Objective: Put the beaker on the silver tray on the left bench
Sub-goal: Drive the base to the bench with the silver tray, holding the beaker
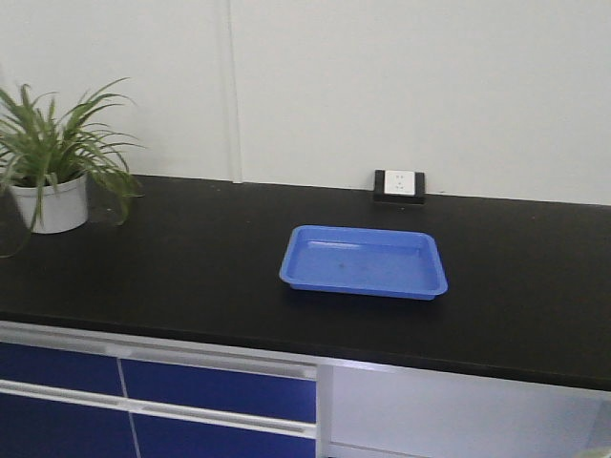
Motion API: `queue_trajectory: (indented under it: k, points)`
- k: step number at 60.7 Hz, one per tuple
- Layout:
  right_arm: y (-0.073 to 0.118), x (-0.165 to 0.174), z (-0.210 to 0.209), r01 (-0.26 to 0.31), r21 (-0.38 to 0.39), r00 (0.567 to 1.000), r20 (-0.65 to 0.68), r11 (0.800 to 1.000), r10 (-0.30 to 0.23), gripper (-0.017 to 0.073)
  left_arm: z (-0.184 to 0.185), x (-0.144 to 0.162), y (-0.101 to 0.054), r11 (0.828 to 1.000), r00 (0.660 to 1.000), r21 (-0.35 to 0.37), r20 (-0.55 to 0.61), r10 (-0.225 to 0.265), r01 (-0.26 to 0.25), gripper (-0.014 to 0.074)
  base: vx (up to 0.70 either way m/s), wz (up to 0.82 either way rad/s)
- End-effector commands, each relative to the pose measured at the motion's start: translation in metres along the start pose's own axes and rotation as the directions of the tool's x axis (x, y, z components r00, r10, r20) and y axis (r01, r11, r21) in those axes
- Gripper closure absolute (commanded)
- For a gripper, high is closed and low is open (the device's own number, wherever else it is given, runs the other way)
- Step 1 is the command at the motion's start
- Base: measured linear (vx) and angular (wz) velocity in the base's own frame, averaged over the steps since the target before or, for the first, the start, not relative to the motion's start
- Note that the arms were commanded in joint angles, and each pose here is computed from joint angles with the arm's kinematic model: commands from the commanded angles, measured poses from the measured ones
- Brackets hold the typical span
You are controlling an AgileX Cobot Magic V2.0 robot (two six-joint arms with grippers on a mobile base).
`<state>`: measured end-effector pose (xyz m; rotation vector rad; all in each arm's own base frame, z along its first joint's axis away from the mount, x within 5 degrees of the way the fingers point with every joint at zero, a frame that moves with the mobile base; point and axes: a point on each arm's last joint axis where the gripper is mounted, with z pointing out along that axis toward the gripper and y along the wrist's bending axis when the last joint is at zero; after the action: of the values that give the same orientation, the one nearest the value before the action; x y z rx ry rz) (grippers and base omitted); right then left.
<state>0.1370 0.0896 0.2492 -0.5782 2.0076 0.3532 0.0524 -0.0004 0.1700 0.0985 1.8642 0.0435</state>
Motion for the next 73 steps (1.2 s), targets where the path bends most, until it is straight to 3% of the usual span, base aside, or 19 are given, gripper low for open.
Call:
queue_trajectory:
  k: [1, 73]
  points:
    - [0.0007, -0.0172, -0.0044, 0.007, -0.008, 0.993, 0.116, 1.000, -0.006, 0.0573, 0.0016, -0.0008, -0.0008, 1.000, 0.998, 0.007, 0.063, -0.003, 0.002, 0.0592, -0.31, 0.42]
    - [0.0007, -0.0172, -0.0044, 0.007, -0.008, 0.993, 0.116, 1.000, -0.006, 0.0573, 0.0016, -0.0008, -0.0008, 1.000, 0.998, 0.007, 0.063, -0.003, 0.002, 0.0592, -0.27, 0.60]
